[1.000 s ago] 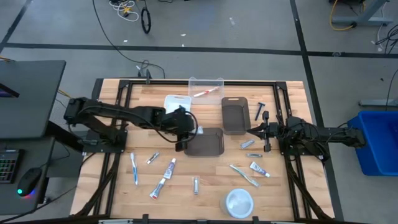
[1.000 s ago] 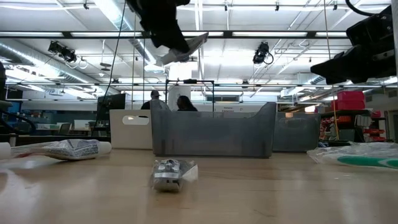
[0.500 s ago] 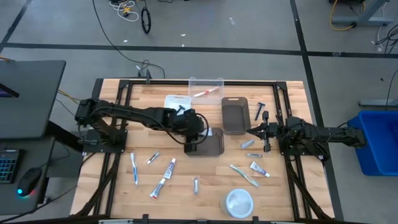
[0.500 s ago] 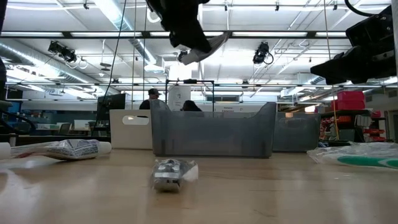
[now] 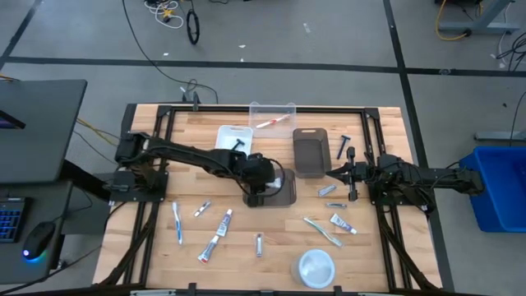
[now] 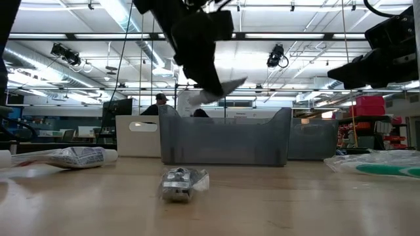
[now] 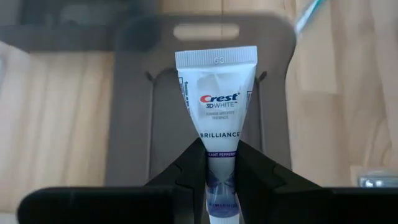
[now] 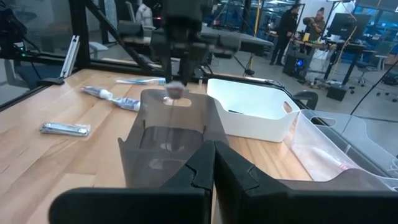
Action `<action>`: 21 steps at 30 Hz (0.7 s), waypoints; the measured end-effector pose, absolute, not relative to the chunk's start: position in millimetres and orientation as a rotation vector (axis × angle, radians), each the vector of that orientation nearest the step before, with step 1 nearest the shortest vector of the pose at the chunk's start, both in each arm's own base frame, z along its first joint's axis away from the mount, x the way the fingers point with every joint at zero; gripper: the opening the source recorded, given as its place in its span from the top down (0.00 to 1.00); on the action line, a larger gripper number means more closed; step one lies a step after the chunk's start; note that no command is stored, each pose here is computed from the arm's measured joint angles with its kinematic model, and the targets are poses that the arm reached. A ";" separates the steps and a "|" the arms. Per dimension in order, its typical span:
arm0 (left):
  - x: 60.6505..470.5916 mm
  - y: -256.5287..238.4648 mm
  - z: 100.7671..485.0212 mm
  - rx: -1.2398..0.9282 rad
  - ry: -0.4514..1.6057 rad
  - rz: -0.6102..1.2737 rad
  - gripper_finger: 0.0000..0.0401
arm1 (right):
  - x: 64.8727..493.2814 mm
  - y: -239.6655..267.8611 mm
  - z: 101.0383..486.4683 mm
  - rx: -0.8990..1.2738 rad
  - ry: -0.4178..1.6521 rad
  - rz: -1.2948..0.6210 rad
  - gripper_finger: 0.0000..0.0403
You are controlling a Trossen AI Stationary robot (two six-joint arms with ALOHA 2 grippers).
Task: Pick & Place Travel size toiletries
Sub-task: Put the white toothpaste into the bottom black bin
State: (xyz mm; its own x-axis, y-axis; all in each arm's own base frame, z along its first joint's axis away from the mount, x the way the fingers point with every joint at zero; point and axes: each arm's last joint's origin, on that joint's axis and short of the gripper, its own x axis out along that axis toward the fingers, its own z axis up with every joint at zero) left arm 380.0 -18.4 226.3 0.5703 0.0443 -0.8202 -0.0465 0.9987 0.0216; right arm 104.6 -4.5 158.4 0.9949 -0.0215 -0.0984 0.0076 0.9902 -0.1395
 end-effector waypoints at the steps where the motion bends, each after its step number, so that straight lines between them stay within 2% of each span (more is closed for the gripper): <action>1: 382.2 -18.3 221.7 -0.007 0.970 0.047 0.81 | 104.7 -4.6 158.1 -0.139 0.103 -0.016 0.97; 7: 388.5 -15.1 200.2 -0.029 1.031 0.026 0.81 | 104.9 -4.6 158.0 -0.139 0.105 -0.015 0.97; 15: 390.1 -13.0 196.8 -0.019 1.033 0.056 0.81 | 104.9 -4.6 157.9 -0.139 0.106 -0.015 0.97; 21: 391.2 -13.3 197.5 -0.036 1.020 0.055 0.73 | 104.9 -4.6 157.9 -0.139 0.105 -0.015 0.97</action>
